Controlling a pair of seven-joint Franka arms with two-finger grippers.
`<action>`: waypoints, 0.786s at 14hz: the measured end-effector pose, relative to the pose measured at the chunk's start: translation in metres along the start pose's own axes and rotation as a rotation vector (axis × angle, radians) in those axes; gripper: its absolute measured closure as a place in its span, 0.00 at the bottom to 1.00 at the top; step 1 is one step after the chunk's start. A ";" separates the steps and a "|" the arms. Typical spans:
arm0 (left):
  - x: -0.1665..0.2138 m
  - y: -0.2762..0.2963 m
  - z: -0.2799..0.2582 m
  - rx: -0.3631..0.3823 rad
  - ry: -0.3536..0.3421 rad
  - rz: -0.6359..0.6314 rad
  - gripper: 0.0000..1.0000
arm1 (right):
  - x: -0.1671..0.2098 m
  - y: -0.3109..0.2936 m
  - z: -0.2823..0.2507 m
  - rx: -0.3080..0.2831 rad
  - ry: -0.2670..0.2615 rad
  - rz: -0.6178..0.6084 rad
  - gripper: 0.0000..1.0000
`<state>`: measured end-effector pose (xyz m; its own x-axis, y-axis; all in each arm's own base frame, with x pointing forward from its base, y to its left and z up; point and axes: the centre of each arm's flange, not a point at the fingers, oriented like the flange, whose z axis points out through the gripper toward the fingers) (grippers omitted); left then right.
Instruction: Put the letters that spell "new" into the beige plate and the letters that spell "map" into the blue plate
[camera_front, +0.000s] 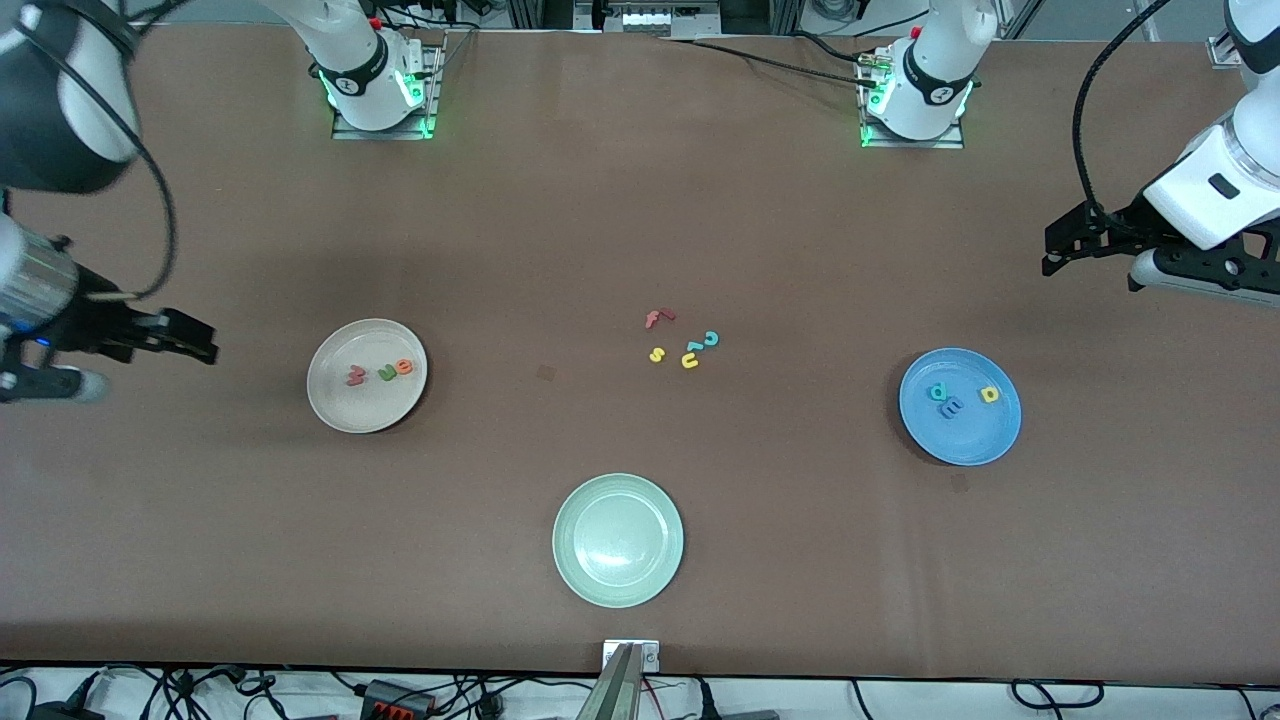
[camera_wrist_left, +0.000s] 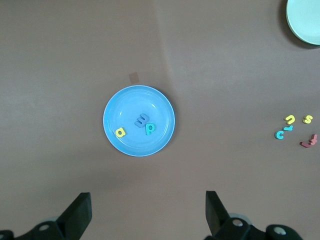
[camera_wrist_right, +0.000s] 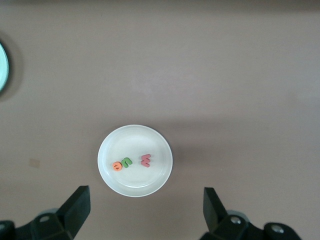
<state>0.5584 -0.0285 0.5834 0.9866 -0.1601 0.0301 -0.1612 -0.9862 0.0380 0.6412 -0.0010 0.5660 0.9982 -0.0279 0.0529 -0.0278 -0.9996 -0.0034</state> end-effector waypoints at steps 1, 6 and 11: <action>0.000 0.000 0.000 0.000 0.000 0.000 0.00 | -0.004 0.015 -0.010 0.005 0.013 0.015 0.00; 0.000 0.001 0.000 0.000 0.000 0.001 0.00 | -0.022 0.031 -0.033 0.005 -0.015 0.007 0.00; 0.000 0.002 0.000 0.000 0.001 0.003 0.00 | -0.059 0.033 -0.043 -0.006 -0.056 -0.002 0.00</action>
<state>0.5581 -0.0300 0.5838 0.9862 -0.1627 0.0308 -0.1638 -0.9858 0.0379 0.5788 -0.0319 0.6054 0.9997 -0.0257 -0.0027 -0.0257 -0.9997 0.0023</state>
